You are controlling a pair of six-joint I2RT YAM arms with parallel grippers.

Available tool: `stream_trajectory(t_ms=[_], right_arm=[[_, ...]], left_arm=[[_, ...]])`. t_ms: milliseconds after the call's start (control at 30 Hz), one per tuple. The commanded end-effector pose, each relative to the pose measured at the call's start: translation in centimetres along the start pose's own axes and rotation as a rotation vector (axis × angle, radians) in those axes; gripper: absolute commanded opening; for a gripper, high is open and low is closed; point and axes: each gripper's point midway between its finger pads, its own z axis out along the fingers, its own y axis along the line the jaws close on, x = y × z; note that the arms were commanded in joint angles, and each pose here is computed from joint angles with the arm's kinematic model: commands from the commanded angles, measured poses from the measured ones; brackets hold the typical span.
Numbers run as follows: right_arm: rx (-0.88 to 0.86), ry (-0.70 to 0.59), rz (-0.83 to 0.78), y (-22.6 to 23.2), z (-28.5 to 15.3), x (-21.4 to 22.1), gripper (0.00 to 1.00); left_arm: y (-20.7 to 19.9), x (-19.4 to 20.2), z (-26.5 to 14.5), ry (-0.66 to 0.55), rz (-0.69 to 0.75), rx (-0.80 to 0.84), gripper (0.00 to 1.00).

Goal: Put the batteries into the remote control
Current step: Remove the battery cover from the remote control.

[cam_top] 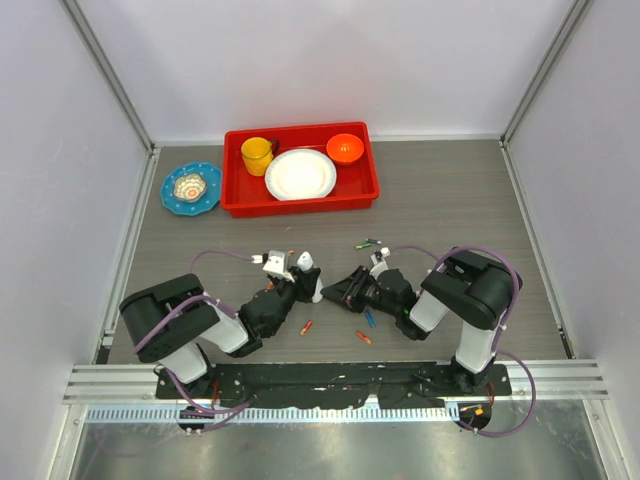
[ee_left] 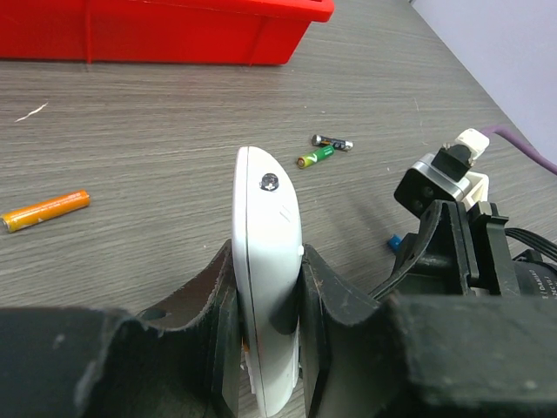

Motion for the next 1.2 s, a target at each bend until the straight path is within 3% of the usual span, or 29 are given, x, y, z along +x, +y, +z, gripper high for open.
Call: stream_trajectory(t_ms=[0,1167], right_arm=[[-0.156,-0.032,-0.042,4.5,-0.3,-0.8,0.26],[-0.094,-0.055,-0.084,3.0,-0.9,-1.0,0.26]], left_arm=[[-2.3,-3.6,-0.1,-0.144,-0.061,0.082,0.0],[-2.0,-3.6,-0.5,-0.144,-0.07,0.071,0.0]])
